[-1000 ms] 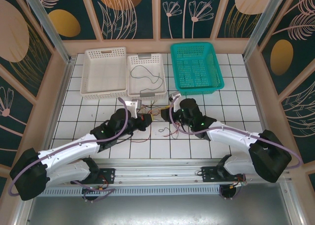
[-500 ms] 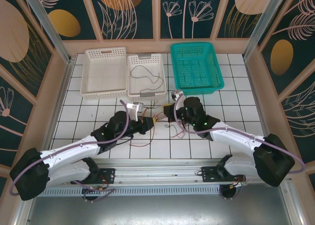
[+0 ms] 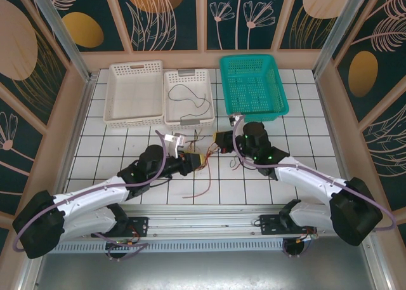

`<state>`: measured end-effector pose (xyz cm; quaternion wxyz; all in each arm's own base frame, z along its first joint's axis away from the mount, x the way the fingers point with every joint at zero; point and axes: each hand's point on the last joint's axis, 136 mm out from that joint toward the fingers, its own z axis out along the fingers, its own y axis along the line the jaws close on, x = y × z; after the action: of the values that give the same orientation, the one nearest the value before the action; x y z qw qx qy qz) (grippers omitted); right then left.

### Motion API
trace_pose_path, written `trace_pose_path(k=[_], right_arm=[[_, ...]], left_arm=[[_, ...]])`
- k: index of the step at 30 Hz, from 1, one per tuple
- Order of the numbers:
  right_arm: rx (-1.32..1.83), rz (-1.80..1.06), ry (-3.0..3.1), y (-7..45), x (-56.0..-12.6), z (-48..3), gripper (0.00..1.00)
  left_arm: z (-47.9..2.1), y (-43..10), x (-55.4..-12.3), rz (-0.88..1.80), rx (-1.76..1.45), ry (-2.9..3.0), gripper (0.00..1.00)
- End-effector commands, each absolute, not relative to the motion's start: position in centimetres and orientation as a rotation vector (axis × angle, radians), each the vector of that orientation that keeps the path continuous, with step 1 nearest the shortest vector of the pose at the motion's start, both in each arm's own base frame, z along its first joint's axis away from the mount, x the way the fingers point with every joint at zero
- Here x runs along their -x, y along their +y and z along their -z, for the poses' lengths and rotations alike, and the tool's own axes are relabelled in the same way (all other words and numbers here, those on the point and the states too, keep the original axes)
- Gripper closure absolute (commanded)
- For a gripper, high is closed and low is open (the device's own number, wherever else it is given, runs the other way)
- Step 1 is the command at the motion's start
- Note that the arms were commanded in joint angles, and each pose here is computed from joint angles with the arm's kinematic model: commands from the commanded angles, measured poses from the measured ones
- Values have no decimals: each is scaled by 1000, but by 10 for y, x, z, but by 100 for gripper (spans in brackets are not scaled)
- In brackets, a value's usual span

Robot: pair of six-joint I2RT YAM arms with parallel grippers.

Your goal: Untangle the cables

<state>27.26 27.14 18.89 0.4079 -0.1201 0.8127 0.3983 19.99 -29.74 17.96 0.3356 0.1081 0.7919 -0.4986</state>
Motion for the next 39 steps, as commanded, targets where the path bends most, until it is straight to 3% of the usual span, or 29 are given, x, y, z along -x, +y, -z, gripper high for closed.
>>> trace_pose_path(k=[1, 4, 8, 23, 39], right_arm=[[296, -1067, 1975, 275, -274, -221, 100], [287, -1070, 1980, 275, -275, -221, 100], [261, -1054, 1997, 273, -279, -220, 100], [166, -1040, 2031, 276, -303, -240, 100], [177, -1076, 2008, 282, -306, -271, 100]], left_arm=[[-184, -303, -192, 1369, -330, 2031, 53], [-181, -305, -185, 1411, -368, 2030, 41], [-180, -308, -176, 1468, -403, 2022, 35], [-160, -350, -146, 1529, -586, 2078, 33], [-134, -380, -194, 1278, -492, 2178, 31]])
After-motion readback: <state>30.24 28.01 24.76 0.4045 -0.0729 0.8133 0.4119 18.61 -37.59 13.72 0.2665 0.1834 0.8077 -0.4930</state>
